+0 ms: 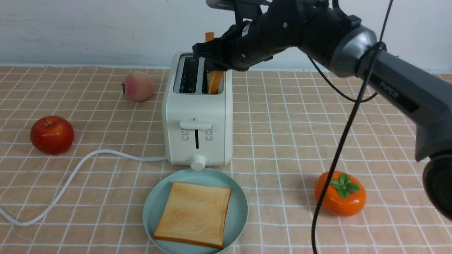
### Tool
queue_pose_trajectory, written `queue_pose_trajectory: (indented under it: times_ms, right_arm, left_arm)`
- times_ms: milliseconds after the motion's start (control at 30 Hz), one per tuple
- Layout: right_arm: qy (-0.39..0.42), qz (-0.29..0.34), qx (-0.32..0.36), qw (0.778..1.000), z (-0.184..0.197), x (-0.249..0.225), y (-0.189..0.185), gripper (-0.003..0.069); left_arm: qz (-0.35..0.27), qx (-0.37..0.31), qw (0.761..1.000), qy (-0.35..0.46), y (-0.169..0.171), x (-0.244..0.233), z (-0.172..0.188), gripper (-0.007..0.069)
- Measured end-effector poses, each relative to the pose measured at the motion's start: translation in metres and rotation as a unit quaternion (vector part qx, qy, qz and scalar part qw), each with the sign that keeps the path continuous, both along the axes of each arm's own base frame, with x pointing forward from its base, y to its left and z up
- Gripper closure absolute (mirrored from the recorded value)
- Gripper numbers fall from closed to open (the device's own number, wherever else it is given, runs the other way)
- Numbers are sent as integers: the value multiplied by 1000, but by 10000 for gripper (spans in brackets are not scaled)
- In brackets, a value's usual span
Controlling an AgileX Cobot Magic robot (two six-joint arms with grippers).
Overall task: Take toasted bread from bread machine on light coffee tablecloth place on plate.
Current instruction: 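Grasp the toast slice in the toaster and pull it up out of the slot with the right gripper, then place the held slice of bread on top of the slice on the plate with the right gripper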
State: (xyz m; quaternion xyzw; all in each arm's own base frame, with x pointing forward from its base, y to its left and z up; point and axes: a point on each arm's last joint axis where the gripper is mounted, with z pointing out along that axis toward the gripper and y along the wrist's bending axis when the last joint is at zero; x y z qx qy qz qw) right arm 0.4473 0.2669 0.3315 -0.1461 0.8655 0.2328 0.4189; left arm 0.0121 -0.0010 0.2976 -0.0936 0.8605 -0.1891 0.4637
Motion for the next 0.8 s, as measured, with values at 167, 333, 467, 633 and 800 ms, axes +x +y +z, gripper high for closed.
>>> queue_pose_trajectory:
  times_ms: [167,333,467,633,800]
  right_arm:
    - [-48,3,2,999,74,-37,-22,568]
    - [-94,16,-11,995,146,-91,-54,568]
    - [-68,42,-46,996,181,-144,-82,568]
    - [-38,55,-65,996,189,-172,-96,568]
    - [20,94,-46,994,170,-182,-91,568]
  left_arm:
    - [8,13,1000,-4,2,1,0,639]
    - [12,19,1000,-14,4,2,1,639]
    - [16,25,999,-24,5,3,3,639]
    - [17,26,999,-26,5,3,3,639]
    - [20,32,999,-32,6,4,4,639]
